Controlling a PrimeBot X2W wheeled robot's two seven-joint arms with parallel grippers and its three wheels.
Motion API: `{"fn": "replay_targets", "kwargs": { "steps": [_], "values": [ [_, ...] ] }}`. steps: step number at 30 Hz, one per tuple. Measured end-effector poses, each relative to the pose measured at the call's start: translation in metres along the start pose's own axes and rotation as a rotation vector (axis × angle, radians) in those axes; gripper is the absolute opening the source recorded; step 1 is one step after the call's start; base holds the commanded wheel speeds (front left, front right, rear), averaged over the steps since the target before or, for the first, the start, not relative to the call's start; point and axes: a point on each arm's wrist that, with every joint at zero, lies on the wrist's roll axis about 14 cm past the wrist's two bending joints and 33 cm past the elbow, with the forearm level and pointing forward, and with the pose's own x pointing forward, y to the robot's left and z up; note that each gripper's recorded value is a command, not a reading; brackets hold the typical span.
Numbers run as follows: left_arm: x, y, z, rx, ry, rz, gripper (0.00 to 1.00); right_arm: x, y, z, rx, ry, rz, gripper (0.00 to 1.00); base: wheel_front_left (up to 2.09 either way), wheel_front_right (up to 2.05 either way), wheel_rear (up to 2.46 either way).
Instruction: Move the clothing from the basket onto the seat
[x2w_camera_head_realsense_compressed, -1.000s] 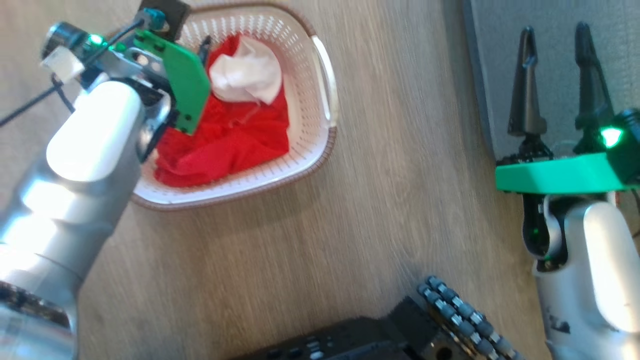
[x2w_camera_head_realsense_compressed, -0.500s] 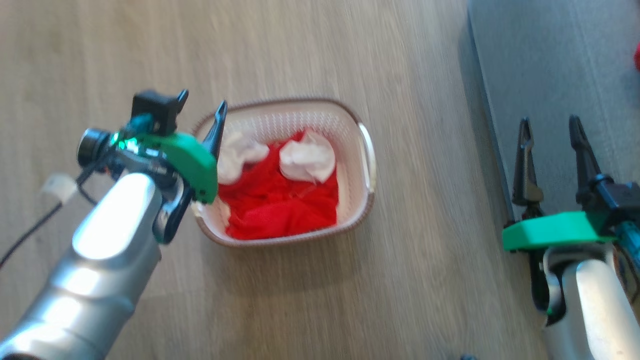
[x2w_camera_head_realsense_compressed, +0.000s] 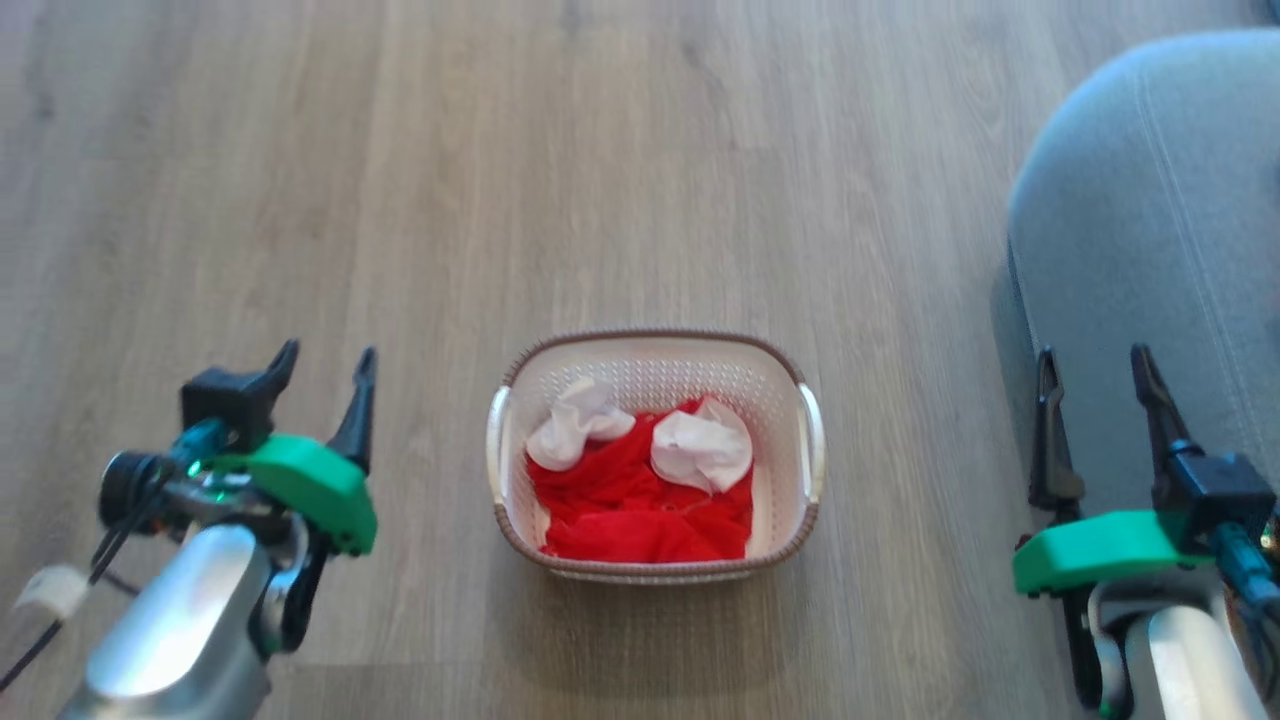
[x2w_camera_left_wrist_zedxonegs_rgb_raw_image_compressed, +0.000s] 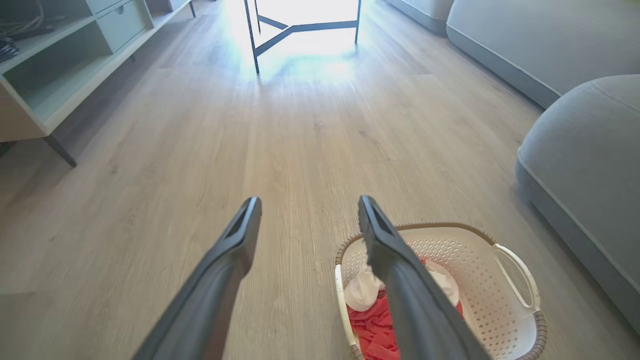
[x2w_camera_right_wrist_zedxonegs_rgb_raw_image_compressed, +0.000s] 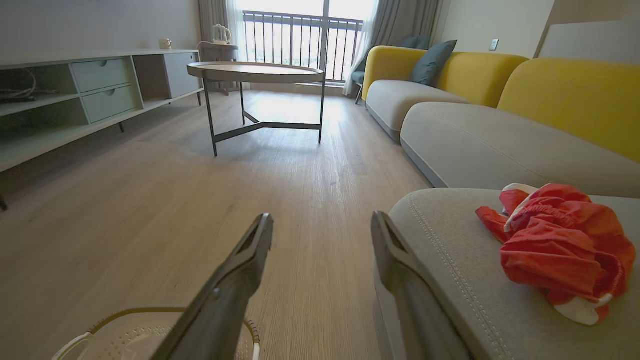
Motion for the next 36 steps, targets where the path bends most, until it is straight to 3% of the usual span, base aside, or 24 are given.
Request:
{"fn": "replay_targets", "kwargs": {
  "steps": [5,14,36],
  "values": [
    [-0.032,0.027,0.008,-0.032,-0.042,0.108,1.00,-0.007,0.011,0.004,0.005,-0.004,0.029,1.00,0.00,0.00,0.00],
    [-0.071,0.036,0.009,-0.065,-0.081,0.176,1.00,-0.022,0.014,0.010,0.003,-0.013,0.038,1.00,0.00,0.00,0.00],
    [-0.062,0.025,0.022,-0.048,-0.108,0.139,1.00,-0.035,-0.003,0.003,0.005,0.012,-0.019,1.00,0.00,0.00,0.00]
  ]
}}
